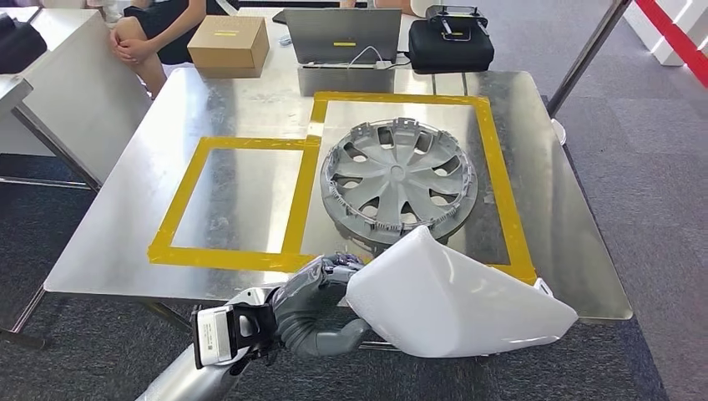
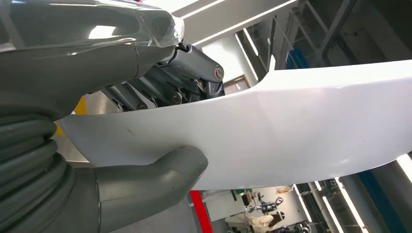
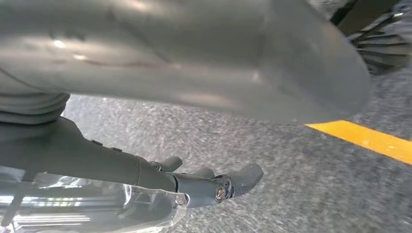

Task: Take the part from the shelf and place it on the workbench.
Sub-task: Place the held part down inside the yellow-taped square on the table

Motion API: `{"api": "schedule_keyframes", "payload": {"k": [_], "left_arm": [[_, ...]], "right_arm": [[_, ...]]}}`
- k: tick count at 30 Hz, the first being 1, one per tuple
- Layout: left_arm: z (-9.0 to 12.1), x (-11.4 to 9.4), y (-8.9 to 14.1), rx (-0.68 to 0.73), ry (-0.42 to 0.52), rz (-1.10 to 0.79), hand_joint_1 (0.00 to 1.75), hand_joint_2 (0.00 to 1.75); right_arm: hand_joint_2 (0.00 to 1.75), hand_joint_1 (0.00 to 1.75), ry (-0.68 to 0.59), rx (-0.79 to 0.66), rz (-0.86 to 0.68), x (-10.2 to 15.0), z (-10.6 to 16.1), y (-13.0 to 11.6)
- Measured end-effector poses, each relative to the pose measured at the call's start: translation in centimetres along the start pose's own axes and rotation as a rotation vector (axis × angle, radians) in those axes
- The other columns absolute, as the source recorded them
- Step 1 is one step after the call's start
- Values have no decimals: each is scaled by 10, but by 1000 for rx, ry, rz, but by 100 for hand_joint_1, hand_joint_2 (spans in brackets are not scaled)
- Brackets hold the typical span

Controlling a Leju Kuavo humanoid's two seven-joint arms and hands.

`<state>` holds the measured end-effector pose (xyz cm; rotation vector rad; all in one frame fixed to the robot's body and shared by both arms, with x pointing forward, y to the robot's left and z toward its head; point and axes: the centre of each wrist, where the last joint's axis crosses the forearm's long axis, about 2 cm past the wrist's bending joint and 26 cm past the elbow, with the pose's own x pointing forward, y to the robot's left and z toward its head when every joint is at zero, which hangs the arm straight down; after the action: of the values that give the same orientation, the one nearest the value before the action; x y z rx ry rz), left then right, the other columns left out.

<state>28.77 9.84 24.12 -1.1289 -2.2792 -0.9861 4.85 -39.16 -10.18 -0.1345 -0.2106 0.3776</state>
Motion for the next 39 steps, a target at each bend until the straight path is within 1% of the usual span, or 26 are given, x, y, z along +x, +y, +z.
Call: {"api": "schedule_keyframes", "payload": {"k": [7, 11, 16, 29, 32, 34, 37, 39], "left_arm": [[3, 0, 4, -13, 19, -10, 175, 175], [-1, 0, 7, -28, 13, -10, 175, 175], [0, -3, 6, -25, 26, -17, 175, 175], [2, -3, 8, -27, 31, -72, 175, 175], [2, -2, 10, -24, 55, -154, 175, 175], [4, -1, 14, -8, 99, -258, 175, 175], [12, 0, 32, 39, 221, -541, 175, 175], [25, -2, 48, 80, 299, -717, 175, 175]], "right_arm": [[0, 0, -37, 19, -2, 6, -1, 12], [0, 0, -42, 6, -7, 9, -2, 8], [0, 0, -19, 6, -6, 6, -1, 10], [0, 0, -14, 8, -7, 6, -1, 14], [0, 0, -16, 8, -4, 6, -1, 14], [0, 0, -18, 6, -2, 6, -1, 14], [0, 0, -23, 3, -1, 5, -1, 14], [0, 0, -28, 5, 2, 5, -1, 15]]}}
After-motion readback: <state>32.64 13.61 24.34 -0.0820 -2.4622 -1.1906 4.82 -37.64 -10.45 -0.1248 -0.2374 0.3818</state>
